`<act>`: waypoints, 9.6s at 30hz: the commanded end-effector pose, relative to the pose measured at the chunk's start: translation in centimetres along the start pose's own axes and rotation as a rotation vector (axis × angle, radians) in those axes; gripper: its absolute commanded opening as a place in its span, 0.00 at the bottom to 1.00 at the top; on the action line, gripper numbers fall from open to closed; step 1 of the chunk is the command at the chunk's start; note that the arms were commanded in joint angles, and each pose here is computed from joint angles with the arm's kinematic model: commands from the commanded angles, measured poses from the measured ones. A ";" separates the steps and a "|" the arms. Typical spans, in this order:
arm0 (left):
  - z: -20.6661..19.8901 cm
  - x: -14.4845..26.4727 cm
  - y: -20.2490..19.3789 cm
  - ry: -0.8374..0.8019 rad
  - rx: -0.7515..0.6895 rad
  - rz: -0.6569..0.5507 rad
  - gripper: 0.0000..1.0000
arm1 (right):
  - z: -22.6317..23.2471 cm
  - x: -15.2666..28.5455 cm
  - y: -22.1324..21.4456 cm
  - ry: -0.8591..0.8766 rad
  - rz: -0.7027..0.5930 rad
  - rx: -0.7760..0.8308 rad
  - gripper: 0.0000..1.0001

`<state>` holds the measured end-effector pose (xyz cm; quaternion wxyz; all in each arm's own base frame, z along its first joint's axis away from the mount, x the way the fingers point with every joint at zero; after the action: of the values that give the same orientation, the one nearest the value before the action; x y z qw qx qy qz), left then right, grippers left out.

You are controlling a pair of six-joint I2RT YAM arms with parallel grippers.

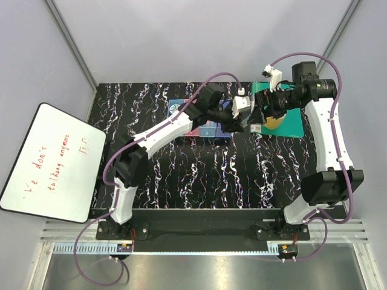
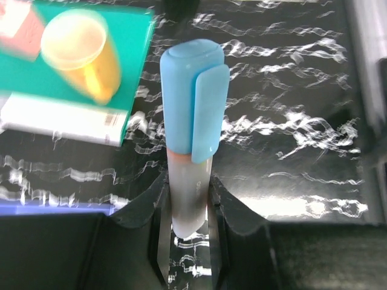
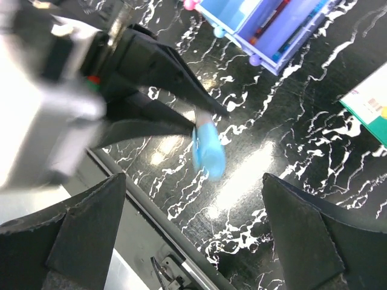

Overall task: Sort the stationery into containers
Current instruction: Place the pen in the storage box, then move the storage box to the center of the board, then reset both arms

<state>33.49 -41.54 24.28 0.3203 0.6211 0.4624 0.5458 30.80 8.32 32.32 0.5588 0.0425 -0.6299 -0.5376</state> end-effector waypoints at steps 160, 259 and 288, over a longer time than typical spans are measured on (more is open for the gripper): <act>13.6 12.5 -16.6 0.625 -0.226 0.393 0.99 | -3.6 -24.1 -2.6 0.065 0.444 0.247 0.97; 5.5 13.8 -5.5 0.557 -0.292 0.212 0.99 | 5.4 -17.0 -8.9 0.129 0.551 0.183 0.99; -3.3 34.3 -0.1 1.379 0.100 -0.088 0.99 | 0.5 -2.3 4.4 -0.735 0.170 0.459 1.00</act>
<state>31.26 -14.76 35.93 0.0387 0.2368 0.5621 0.7915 34.72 14.33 28.39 0.4161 -0.0782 -0.8540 -0.3022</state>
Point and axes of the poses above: each gripper's point midway between its finger pads, its own x axis back along the fingers, its own z axis along the line the jaws close on, y = z × x, the point moved 5 cm from there along x, back along the fingers, and after that the axes turned 12 degrees about x, right-handed, at the moved point
